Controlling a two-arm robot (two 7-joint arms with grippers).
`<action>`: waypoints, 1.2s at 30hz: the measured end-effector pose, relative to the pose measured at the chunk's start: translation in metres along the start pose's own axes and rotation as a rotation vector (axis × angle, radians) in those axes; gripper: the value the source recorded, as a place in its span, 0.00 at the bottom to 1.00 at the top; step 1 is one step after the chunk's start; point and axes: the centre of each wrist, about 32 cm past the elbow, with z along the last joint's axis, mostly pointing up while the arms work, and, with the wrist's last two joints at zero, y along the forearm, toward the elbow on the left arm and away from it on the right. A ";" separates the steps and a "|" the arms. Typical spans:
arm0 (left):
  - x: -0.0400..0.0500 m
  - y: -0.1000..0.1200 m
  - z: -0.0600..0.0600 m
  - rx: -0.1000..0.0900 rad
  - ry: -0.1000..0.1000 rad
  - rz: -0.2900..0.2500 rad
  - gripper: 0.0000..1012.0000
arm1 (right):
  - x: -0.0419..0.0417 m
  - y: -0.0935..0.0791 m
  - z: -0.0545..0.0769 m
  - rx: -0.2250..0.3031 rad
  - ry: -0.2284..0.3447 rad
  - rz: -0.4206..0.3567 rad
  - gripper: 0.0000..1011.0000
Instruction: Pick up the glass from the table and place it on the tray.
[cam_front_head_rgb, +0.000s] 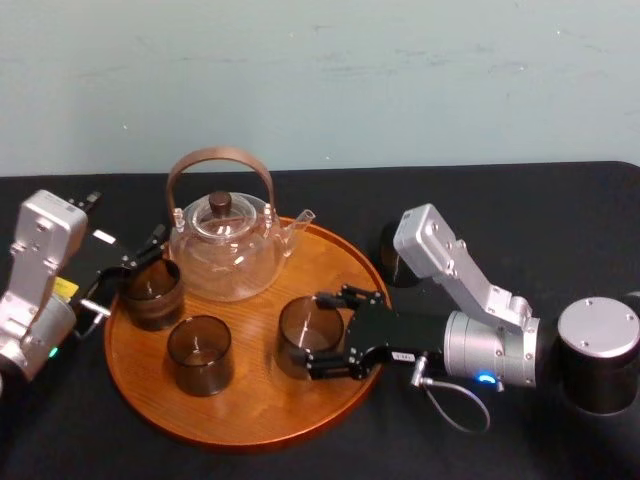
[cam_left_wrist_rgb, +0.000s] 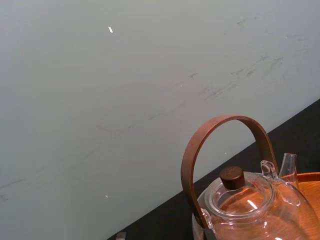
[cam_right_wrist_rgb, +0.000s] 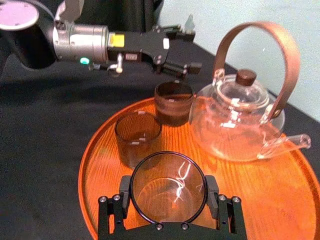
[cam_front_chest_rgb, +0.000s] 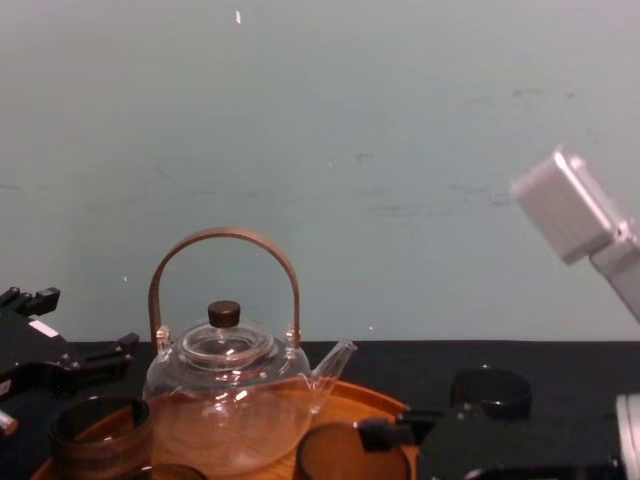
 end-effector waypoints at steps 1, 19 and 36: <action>0.0000 0.000 0.000 0.000 0.000 0.000 0.99 | -0.0006 0.000 -0.002 -0.008 0.001 0.003 0.89; 0.0000 0.000 0.000 0.000 0.000 0.000 0.99 | -0.0051 0.006 -0.016 -0.052 0.023 0.032 0.89; 0.0000 0.000 0.000 0.000 0.000 0.000 0.99 | -0.0067 0.009 -0.018 -0.066 0.023 0.018 0.89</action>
